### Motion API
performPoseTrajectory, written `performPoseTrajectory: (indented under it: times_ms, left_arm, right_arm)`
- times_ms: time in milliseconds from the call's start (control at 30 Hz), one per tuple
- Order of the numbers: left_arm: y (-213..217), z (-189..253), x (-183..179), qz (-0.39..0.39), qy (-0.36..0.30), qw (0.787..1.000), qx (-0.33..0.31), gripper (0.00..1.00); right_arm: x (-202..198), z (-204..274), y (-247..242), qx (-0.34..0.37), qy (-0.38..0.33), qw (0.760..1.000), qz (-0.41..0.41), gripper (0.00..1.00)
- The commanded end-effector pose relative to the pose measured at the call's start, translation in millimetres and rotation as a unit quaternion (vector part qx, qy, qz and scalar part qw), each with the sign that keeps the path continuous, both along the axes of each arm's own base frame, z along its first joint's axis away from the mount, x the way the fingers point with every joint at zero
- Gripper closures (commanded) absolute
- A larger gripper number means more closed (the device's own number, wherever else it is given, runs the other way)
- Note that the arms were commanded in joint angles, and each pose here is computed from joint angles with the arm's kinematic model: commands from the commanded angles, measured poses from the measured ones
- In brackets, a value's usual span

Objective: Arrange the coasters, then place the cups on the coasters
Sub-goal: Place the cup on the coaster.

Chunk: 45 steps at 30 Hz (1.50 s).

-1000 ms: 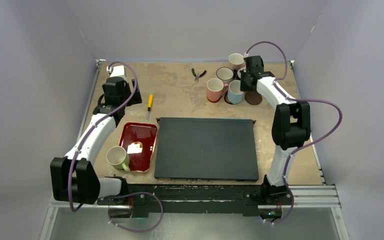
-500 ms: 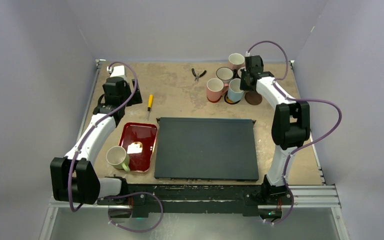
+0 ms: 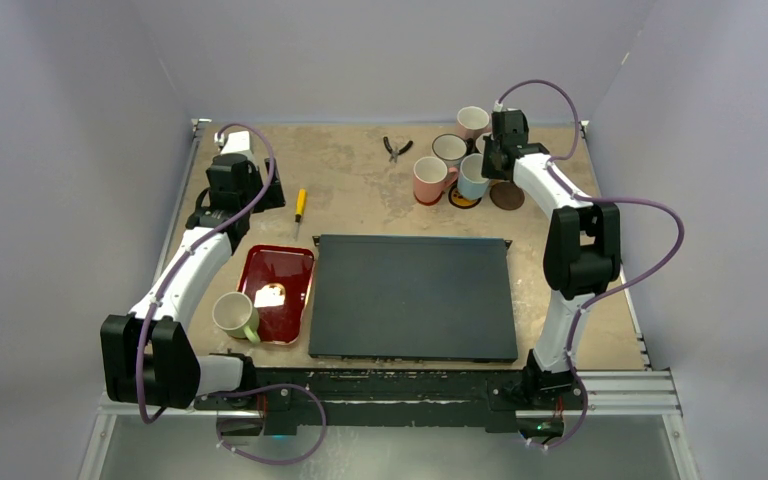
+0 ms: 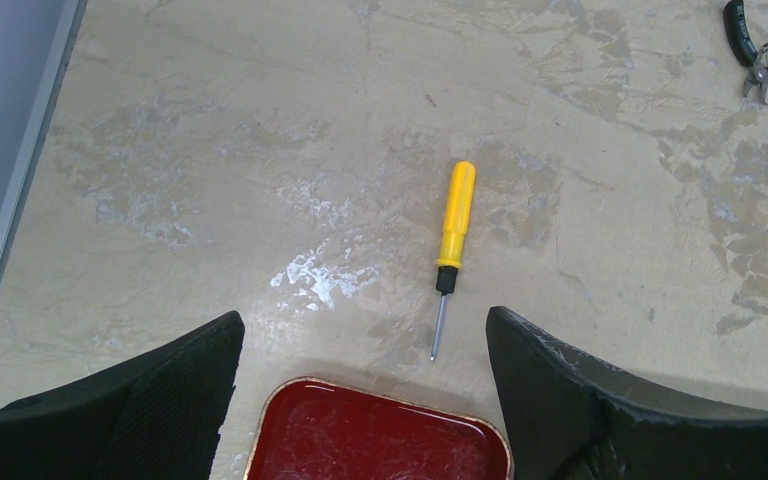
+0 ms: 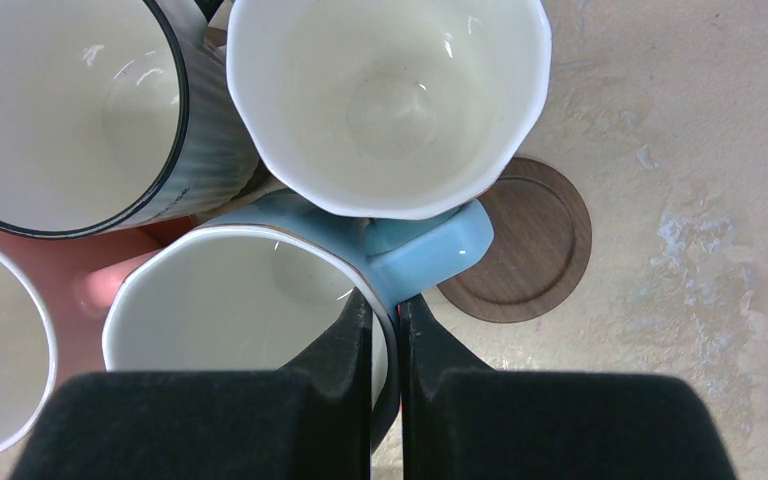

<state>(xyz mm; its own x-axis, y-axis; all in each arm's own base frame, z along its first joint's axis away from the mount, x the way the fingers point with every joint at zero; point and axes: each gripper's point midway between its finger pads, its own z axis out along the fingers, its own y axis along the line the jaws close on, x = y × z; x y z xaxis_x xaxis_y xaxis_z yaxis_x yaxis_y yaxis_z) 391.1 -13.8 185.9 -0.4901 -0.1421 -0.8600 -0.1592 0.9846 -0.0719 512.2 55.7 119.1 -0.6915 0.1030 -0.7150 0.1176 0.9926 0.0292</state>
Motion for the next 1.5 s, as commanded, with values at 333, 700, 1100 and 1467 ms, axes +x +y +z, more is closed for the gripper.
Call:
performPoseTrajectory:
  times_ms: [333,700,1100,1467]
  left_arm:
    - [-0.8,10.1,8.1,-0.008,-0.02,1.0,-0.001,0.14]
    - [-1.7,10.6,8.8,-0.01,-0.021,1.0,-0.003,0.14]
    - [-2.4,11.5,8.3,-0.011,-0.022,1.0,-0.005,0.14]
    - [-2.7,9.8,8.3,-0.011,-0.02,1.0,-0.005,0.14]
  right_arm:
    - [17.0,29.2,9.7,0.016,-0.062,0.998,-0.006,1.0]
    - [15.5,27.7,15.6,0.015,-0.058,0.998,-0.007,1.0]
    - [9.5,21.6,20.1,0.007,-0.05,0.999,-0.014,1.0]
    - [7.0,12.2,16.6,0.002,-0.038,0.999,-0.029,1.0]
